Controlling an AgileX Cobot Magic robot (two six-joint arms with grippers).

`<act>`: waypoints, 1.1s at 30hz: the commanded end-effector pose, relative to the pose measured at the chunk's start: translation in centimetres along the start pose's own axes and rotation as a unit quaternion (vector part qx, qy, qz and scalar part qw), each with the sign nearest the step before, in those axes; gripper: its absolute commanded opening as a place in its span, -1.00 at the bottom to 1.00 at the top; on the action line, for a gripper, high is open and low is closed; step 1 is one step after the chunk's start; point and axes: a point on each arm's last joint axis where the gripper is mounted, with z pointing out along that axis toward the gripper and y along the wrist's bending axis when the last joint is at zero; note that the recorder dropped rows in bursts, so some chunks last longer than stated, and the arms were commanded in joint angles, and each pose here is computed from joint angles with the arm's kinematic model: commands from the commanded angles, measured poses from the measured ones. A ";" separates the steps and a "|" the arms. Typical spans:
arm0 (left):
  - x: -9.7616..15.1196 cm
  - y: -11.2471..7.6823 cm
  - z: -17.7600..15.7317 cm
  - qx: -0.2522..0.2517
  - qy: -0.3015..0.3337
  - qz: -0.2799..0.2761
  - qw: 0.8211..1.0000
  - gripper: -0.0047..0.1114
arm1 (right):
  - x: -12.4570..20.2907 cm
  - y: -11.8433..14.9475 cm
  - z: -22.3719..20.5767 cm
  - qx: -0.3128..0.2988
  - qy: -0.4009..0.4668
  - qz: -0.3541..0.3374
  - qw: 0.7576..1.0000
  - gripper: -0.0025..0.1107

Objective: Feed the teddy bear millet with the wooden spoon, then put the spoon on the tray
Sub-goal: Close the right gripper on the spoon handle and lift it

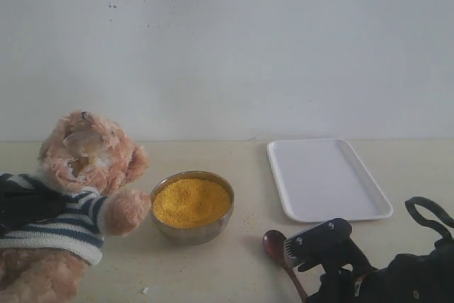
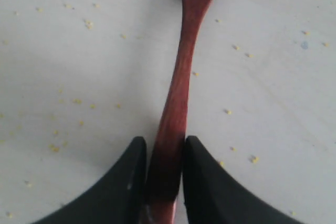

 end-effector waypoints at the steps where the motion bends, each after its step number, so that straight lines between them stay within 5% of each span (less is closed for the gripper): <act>1: 0.0 -0.3 0.0 0.012 -0.004 0.000 1.000 -0.85 | 1.0 0.2 0.5 -0.008 0.038 -0.004 0.999 -0.62; 3: 0.0 -0.3 0.0 0.012 -0.004 0.000 1.000 -0.85 | 1.0 0.2 0.5 -0.008 0.039 -0.004 0.999 -0.95; 17: 0.0 -0.2 0.0 0.008 -0.005 -0.001 1.000 -0.85 | -0.7 0.2 -2.2 -0.015 -0.012 -0.001 1.000 -0.96; 26: -0.5 0.6 0.0 -0.031 -0.032 -0.002 0.999 -0.85 | -4.1 -2.2 -12.5 -0.026 -0.094 0.003 0.995 -0.96; 33: -0.6 1.6 -0.1 -0.088 -0.037 -0.013 0.995 -0.85 | -6.4 -0.8 -21.5 -0.100 -0.024 -0.114 0.988 -0.96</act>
